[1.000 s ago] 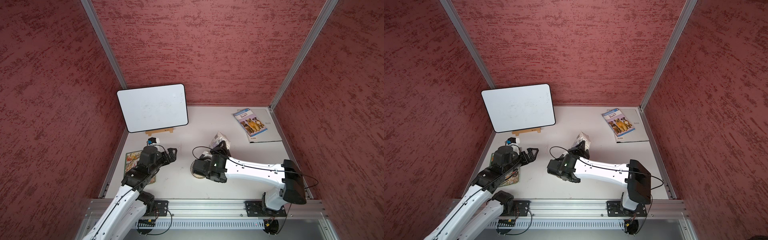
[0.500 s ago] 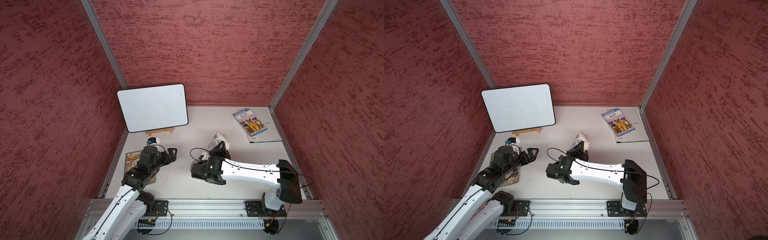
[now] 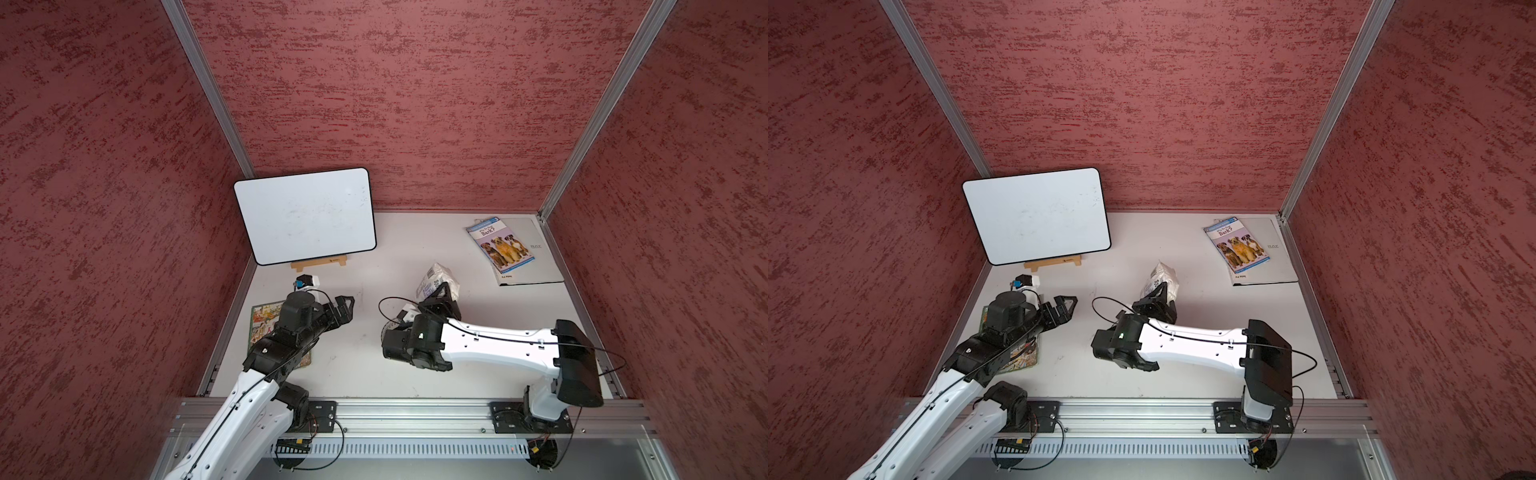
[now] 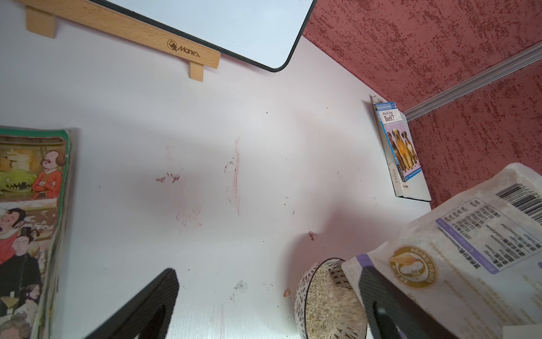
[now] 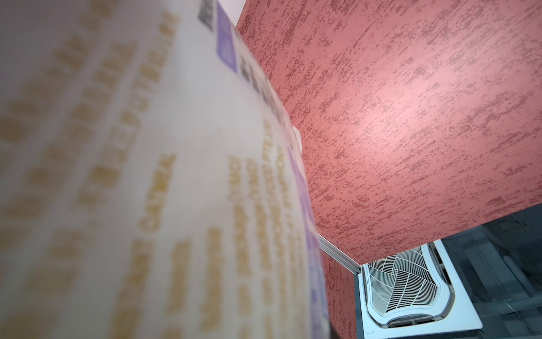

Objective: Pour the oats into the breakfast bowl
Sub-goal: Pour the oats into the bowl.

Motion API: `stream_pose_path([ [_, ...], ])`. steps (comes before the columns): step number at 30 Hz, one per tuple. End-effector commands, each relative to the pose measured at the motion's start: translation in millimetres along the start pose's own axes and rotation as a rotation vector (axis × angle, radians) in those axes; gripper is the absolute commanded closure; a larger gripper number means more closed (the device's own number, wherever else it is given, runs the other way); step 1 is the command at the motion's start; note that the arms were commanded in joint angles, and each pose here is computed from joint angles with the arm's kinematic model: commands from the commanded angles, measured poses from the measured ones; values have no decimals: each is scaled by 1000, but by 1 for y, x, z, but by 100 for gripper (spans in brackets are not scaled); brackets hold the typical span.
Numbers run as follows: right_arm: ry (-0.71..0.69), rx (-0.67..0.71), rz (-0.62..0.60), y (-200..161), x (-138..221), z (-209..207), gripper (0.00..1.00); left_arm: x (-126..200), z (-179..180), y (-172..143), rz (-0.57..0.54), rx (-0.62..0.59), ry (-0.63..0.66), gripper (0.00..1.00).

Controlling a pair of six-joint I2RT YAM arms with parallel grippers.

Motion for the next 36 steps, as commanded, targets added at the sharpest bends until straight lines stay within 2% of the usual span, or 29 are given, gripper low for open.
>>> stream_pose_path([
  [1, -97, -22, 50, -11, 5, -14, 100, -1, 0, 1, -8, -9, -11, 0],
  [4, -95, -73, 43, -16, 6, -17, 100, -1, -1, 1, -4, -10, -12, 0],
  [7, -101, -40, 52, -16, 6, -14, 100, 0, 0, 1, -7, -10, -12, 0],
  [11, -109, -66, 55, -20, 6, -16, 100, 0, 0, 1, -7, -9, -11, 0],
  [13, -109, -26, 60, -17, 5, -10, 100, -1, -1, 1, -7, -11, -11, 0],
  [17, -111, -72, 56, -22, 6, -15, 100, -1, 0, 1, -5, -9, -10, 0],
  [20, -116, -28, 63, -18, 5, -11, 100, 0, -1, 1, -6, -12, -14, 0],
  [23, -116, -81, 58, -23, 6, -16, 100, 0, 0, 1, -5, -10, -10, 0],
  [26, -125, -43, 68, -21, 6, -13, 100, -1, -1, 1, -5, -11, -12, 0],
  [29, -123, -89, 63, -26, 6, -17, 100, -1, 0, 1, -6, -11, -10, 0],
  [32, -120, -49, 64, -20, 5, -12, 100, -1, 0, 0, -4, -12, -9, 0],
  [36, -92, -92, 44, -24, 5, -10, 100, -1, 0, 1, -5, -11, -11, 0],
])
Point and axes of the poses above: each gripper's point midway between its finger pads, its own x axis back along the fingers, its own z axis along the line the jaws close on, y = z × x, the point moved 3 cm from there along x, back along the fingers, and after that the axes turned 15 degrees about x, right-handed, at the moved point
